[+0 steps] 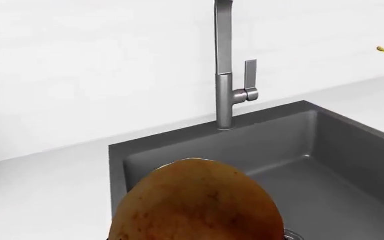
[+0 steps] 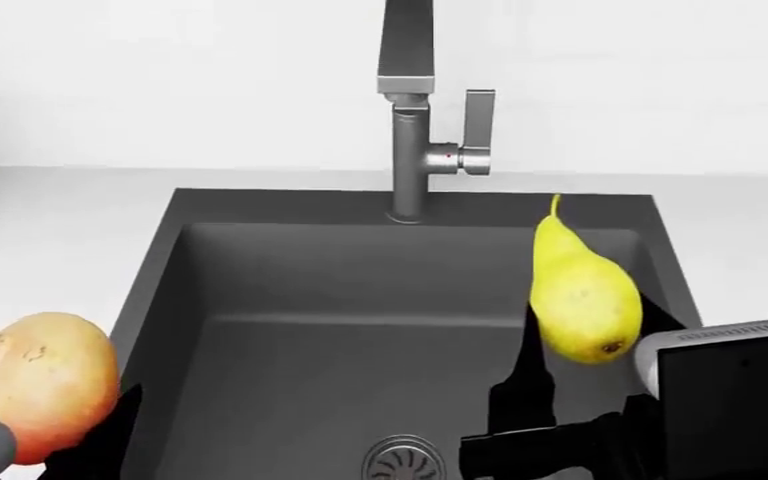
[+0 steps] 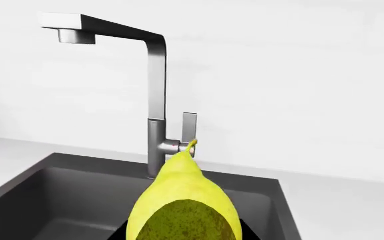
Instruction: There is a mixed pile of frozen fruits and vegetables on the counter. Locate all the frozen vegetables and place the items in a bowl on the counter. Take all the frozen fruits and defrost them in a running sink.
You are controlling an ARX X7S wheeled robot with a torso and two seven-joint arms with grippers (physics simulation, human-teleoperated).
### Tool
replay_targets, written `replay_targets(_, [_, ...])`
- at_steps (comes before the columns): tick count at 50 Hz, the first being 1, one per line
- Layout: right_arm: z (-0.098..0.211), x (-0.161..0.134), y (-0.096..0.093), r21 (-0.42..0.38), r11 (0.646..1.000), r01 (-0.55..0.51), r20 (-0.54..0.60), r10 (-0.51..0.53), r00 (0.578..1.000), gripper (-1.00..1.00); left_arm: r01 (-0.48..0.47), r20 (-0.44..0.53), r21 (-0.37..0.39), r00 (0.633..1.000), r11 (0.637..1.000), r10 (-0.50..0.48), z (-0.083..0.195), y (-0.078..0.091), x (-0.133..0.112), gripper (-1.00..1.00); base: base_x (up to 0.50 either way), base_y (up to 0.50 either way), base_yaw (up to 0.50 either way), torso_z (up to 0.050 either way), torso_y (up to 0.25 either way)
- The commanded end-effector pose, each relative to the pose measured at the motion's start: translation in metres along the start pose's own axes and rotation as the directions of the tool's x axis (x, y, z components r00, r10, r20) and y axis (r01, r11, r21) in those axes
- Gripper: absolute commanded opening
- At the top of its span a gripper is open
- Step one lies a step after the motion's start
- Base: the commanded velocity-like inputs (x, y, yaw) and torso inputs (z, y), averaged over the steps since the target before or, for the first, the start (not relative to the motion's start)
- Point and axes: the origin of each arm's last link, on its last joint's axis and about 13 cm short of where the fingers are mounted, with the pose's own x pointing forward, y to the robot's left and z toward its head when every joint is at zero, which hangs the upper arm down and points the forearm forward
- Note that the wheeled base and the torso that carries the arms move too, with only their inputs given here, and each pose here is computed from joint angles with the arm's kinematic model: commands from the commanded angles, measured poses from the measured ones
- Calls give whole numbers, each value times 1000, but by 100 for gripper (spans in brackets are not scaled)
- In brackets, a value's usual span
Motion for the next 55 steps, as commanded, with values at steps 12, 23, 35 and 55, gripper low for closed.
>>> replay_targets(12, [-25,24,17,-15,991,-132,-141,129,982,-100,-10,15,-15,1000,1000,10,3,0,-4,-100,86,0,0,0,1])
replay_targets(23, [-57,74,33,60,968,-244,-298,251,921,-100,-10,14,-12,1000,1000,10,3,-1,-3,-100,0,0,0,1,0])
replay_targets(35, [-93,120,46,138,954,-265,-418,299,858,-100,-16,19,-13,1000,1000,16,4,3,-7,-100,0,0,0,0,1])
replay_targets(55, [-153,142,70,175,934,-312,-537,356,765,-100,-22,21,-16,1000,1000,22,4,4,-6,-100,0,0,0,0,1])
